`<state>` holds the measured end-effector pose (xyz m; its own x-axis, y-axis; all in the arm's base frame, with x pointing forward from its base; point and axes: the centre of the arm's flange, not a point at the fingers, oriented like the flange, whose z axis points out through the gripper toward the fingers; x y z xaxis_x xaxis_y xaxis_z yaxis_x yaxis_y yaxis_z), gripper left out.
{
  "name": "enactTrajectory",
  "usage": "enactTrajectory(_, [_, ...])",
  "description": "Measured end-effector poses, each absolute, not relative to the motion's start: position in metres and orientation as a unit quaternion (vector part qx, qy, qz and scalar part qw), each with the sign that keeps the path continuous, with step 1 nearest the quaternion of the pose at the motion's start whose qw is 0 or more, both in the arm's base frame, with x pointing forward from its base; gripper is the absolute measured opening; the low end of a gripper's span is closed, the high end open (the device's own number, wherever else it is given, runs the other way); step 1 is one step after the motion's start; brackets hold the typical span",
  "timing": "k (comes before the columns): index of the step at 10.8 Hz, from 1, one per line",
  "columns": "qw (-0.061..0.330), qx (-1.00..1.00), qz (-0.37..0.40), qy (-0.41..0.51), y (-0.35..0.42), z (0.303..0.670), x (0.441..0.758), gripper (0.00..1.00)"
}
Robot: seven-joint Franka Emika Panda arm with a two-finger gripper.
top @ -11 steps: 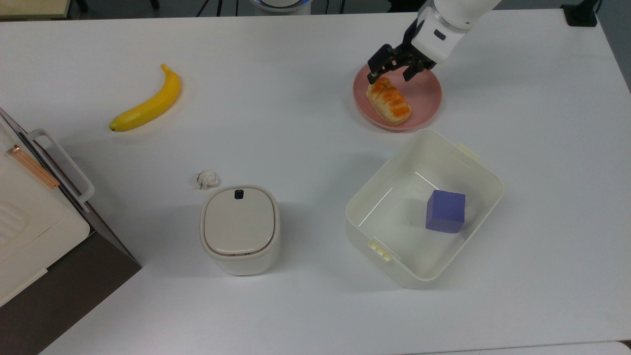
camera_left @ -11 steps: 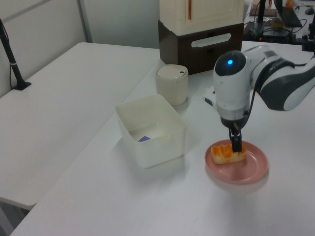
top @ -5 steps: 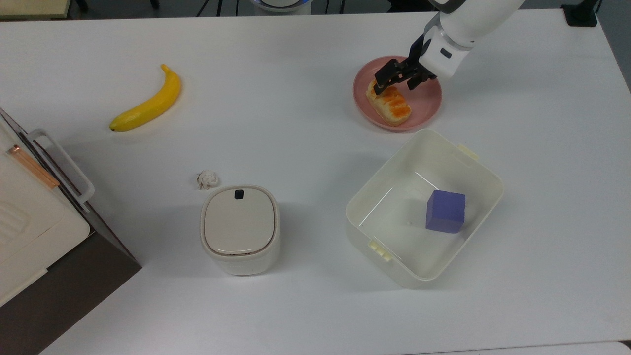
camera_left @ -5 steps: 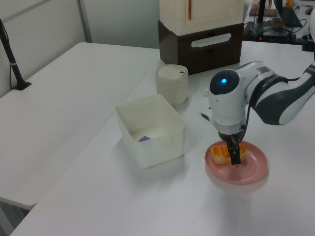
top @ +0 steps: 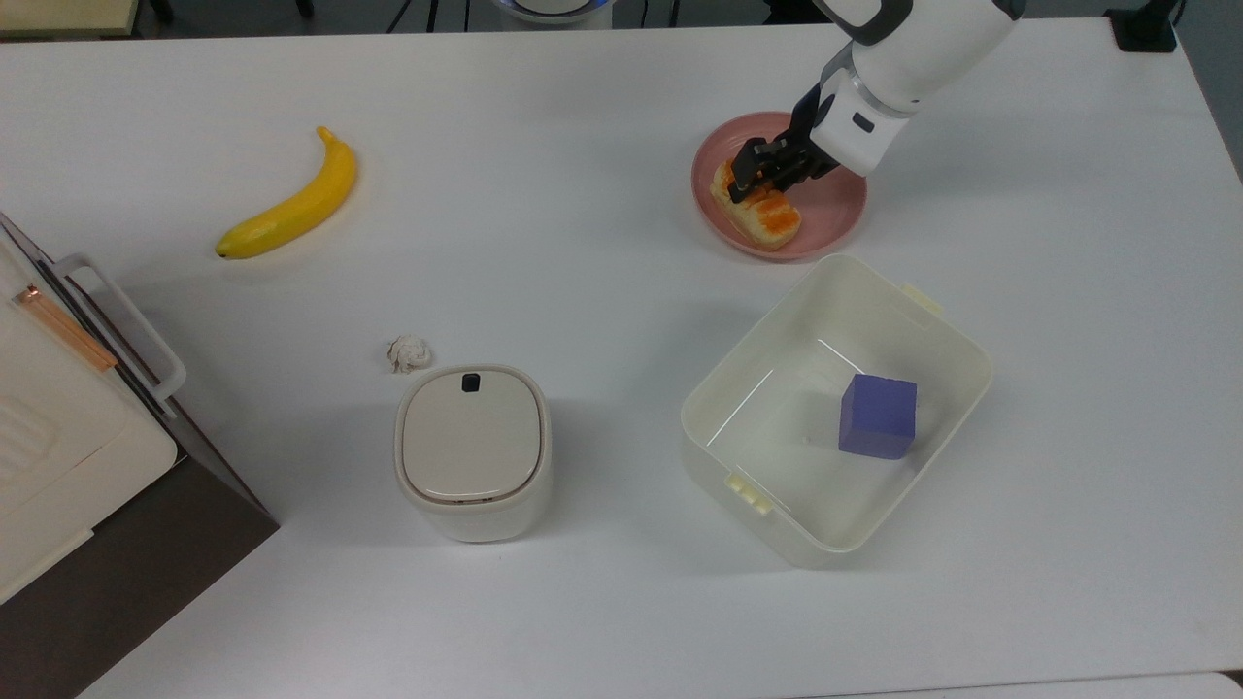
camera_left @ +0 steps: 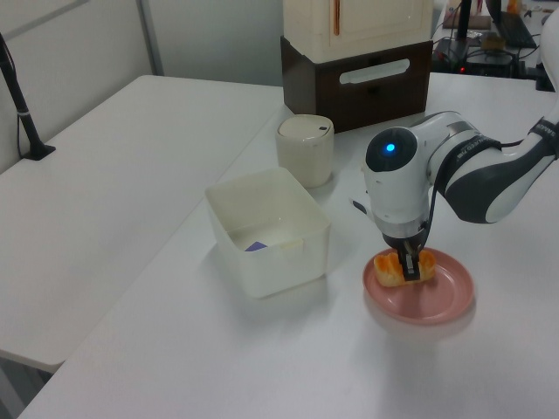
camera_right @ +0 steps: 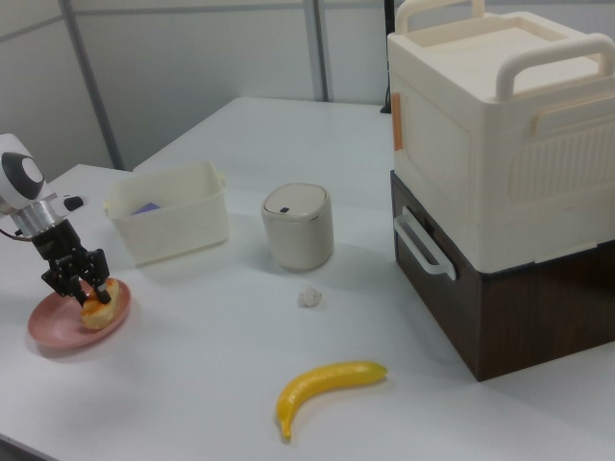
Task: Put the bread on the table
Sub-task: 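Lower the gripper and close it on the orange-topped bread, then lift the bread off the plate and carry it beside the plate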
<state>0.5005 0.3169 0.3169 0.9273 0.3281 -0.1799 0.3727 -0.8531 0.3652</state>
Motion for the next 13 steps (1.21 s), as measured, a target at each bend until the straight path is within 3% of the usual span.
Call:
enactTrajectory(2, [0.203,0.96,-0.054,0.184,0.317,0.316,0.502,0.22])
enactTrajectory(3, [0.204,0.96,-0.054,0.185,0.317,0.316,0.502,0.15])
enactTrajectory(6, [0.201,0.954,-0.062,0.215,0.318,0.324,0.504,0.14])
enactTrajectory(9, [0.152,0.944,-0.129,0.264,0.316,0.372,0.51,0.09])
enactTrajectory(11, [0.147,0.944,-0.134,0.263,0.291,0.399,0.525,0.09])
enactTrajectory(13, [0.152,0.953,-0.139,0.221,0.236,0.401,0.551,0.09])
